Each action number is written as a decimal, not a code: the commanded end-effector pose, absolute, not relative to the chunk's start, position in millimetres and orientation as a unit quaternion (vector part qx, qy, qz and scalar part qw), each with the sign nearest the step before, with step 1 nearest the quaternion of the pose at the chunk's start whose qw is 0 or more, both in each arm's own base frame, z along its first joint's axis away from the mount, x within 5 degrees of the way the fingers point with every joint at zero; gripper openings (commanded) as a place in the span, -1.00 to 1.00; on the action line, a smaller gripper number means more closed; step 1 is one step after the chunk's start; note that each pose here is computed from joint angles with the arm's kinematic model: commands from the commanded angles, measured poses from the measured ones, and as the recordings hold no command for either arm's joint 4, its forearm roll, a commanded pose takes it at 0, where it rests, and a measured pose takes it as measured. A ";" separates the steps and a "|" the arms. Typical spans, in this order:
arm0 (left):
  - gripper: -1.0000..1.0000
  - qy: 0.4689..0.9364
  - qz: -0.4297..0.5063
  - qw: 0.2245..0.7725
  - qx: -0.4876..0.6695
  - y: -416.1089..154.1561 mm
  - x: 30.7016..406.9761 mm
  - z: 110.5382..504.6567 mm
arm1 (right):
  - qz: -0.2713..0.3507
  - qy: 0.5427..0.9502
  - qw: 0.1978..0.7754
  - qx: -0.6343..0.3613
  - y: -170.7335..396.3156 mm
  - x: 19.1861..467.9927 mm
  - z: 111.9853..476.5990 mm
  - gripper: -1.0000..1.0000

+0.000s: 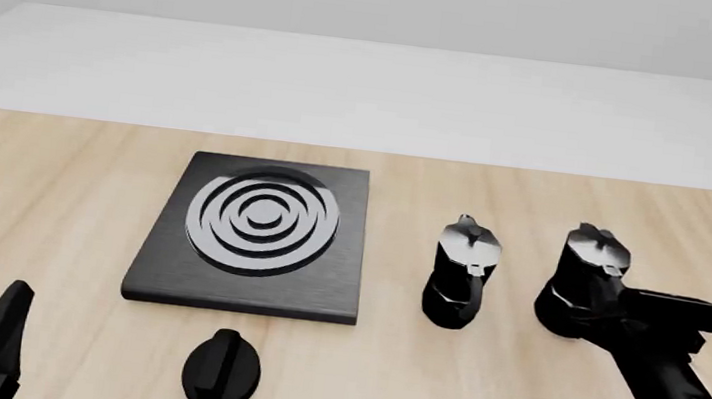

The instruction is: Put the right moka pot on the stove.

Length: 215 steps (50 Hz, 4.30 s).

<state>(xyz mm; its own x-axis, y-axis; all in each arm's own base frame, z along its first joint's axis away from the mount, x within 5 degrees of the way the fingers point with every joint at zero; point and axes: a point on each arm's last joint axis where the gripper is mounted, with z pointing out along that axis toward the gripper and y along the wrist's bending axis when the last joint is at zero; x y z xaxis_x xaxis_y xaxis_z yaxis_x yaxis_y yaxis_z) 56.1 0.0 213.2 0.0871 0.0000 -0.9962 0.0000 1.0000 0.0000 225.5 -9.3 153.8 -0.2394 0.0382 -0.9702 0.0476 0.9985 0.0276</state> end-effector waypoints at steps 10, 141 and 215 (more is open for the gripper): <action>1.00 0.676 0.000 0.737 0.000 0.0 56.1 213.2 | 0.008 0.767 0.641 -0.013 6.1 205.3 198.0 -1.00; 1.00 0.676 0.000 0.737 0.000 0.0 56.1 213.2 | 0.192 0.644 0.703 -0.234 210.4 297.3 314.8 -1.00; 1.00 0.676 0.000 0.737 0.000 0.0 56.1 213.2 | 0.292 0.581 0.719 -0.243 299.3 300.9 224.9 -1.00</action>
